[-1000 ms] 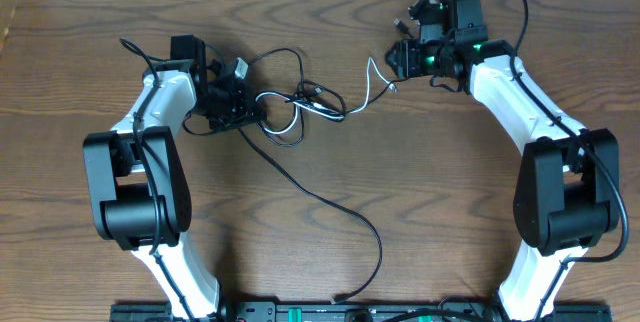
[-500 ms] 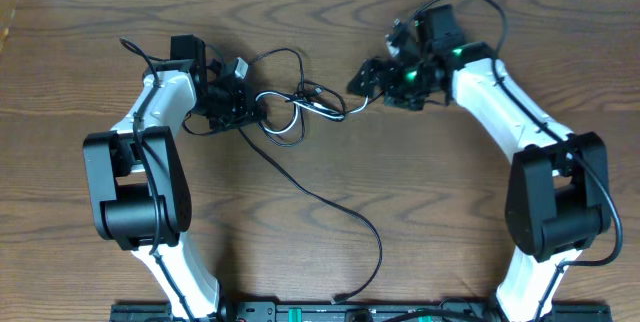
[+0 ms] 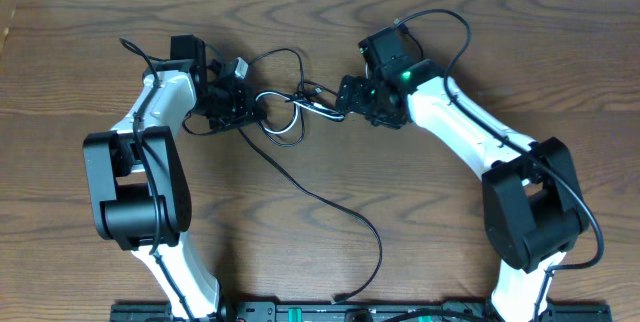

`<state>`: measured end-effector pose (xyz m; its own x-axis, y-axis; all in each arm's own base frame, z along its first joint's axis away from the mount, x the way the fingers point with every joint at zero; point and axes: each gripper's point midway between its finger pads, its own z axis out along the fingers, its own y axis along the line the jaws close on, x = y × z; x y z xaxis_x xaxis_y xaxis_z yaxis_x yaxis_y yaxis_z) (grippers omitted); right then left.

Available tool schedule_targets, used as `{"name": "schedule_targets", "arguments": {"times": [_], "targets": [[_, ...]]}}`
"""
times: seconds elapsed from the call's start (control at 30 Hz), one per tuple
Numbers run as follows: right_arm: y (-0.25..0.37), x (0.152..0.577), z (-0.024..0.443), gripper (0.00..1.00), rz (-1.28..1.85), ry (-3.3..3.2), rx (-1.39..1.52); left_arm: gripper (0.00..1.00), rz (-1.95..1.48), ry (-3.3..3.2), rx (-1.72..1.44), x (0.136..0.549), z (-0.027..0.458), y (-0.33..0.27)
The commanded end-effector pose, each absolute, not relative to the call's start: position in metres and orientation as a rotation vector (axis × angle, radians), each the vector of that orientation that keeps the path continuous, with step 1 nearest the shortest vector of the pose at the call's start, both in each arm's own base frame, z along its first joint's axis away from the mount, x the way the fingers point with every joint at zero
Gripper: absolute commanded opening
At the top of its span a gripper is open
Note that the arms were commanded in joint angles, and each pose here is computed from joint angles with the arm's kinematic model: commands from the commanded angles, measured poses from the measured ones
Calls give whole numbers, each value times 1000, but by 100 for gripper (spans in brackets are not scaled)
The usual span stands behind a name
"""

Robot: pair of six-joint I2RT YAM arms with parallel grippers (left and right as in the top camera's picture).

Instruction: Untangle cables

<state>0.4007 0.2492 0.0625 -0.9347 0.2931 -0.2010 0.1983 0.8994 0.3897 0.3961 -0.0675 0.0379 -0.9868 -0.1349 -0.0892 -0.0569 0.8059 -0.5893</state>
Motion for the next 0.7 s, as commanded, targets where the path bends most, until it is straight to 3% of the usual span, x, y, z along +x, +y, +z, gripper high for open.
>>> {"name": "schedule_targets", "arguments": {"times": [0.0,0.07,0.13,0.17,0.43,0.67], "targets": [[236,416,42,74,386,2737,508,7,-932,2823,-119,404,50,-66],[239,425,36,62,404,2711,505,7,-932,2822,-119,404,50,-66],[237,434,30,30,391,2684,514,7,-931,2823,-119,404,50,-66],[229,439,29,1,354,2663,529,7,-931,2824,-120,403,50,-66],[178,480,77,1,196,2534,283,7,-882,2839,-254,404,46,-43],[146,493,130,1,261,2435,304,7,-880,2838,-258,404,46,-41]]}}
